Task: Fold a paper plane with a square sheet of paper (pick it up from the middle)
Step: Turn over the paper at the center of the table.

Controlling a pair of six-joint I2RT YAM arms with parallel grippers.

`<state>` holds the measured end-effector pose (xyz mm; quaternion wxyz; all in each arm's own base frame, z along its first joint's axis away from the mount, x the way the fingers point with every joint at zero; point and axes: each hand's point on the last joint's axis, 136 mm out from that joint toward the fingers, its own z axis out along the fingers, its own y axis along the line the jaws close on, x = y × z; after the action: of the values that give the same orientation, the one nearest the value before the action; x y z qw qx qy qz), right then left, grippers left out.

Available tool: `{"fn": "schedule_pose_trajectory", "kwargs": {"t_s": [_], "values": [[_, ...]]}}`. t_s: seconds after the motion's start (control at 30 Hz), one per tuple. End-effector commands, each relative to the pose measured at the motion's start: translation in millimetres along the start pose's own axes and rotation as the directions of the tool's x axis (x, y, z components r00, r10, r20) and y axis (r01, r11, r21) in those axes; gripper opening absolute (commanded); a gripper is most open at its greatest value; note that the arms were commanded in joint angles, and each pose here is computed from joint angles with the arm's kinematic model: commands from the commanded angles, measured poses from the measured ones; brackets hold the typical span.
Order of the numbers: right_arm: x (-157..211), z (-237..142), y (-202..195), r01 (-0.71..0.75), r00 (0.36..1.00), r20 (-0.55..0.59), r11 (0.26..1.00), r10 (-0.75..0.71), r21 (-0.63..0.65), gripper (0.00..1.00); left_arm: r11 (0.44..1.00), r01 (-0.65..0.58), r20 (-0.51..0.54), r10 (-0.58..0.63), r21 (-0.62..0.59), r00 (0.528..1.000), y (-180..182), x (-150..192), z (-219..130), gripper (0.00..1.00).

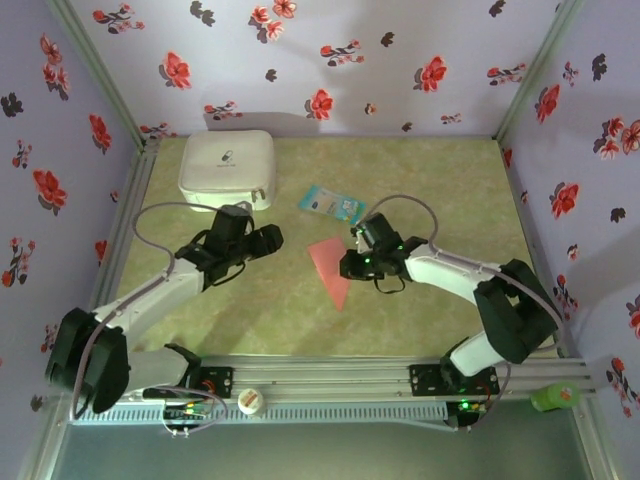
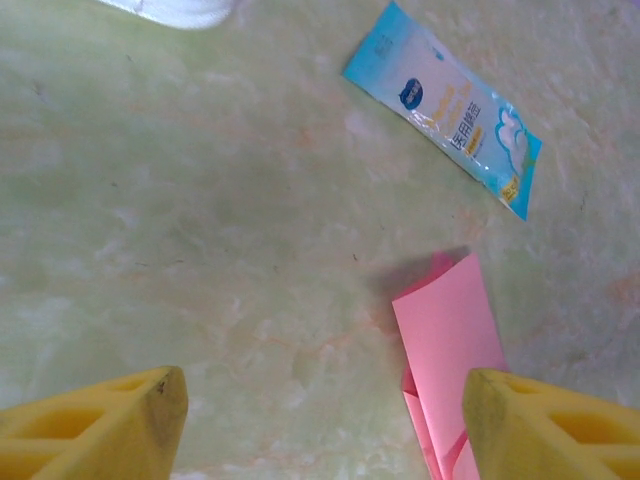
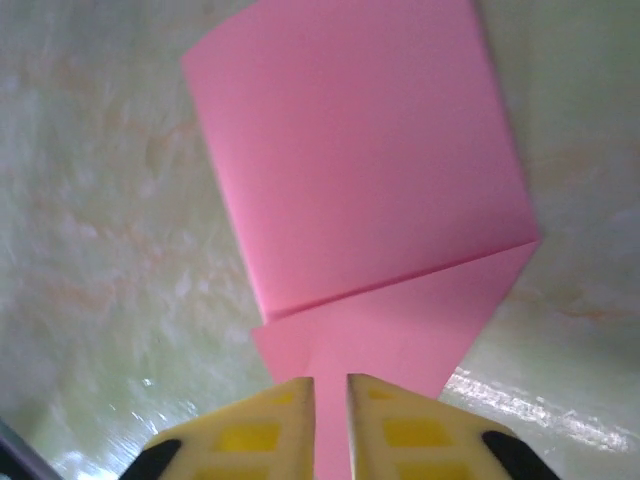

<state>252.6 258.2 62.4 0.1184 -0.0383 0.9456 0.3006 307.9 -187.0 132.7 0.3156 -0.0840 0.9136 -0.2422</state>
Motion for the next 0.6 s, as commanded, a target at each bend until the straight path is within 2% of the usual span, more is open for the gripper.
{"fn": "schedule_pose_trajectory", "kwargs": {"t_s": [0.0,0.1,0.4,0.5,0.57], "values": [[4,13,27,-0.094,0.992,-0.094,0.98,0.079,-0.174,0.1,0.997,0.013,-0.029,-0.01,0.08,1.0,-25,-3,6,0.7],[4,24,23,-0.14,0.987,-0.1,0.974,0.124,-0.179,0.08,0.996,0.007,-0.058,-0.001,0.089,0.998,-33,4,13,0.67],[22,54,-8,-0.255,0.957,-0.165,0.962,0.237,-0.095,0.1,0.995,0.03,-0.131,-0.018,0.09,0.991,-46,24,34,0.59],[29,62,-12,-0.3,0.94,-0.195,0.95,0.28,-0.084,0.1,0.995,0.042,-0.162,-0.027,0.087,0.986,-51,32,42,0.53],[28,63,-15,-0.335,0.932,-0.172,0.939,0.318,-0.082,0.1,0.995,0.044,-0.186,-0.027,0.091,0.982,-57,39,48,0.47]]}}
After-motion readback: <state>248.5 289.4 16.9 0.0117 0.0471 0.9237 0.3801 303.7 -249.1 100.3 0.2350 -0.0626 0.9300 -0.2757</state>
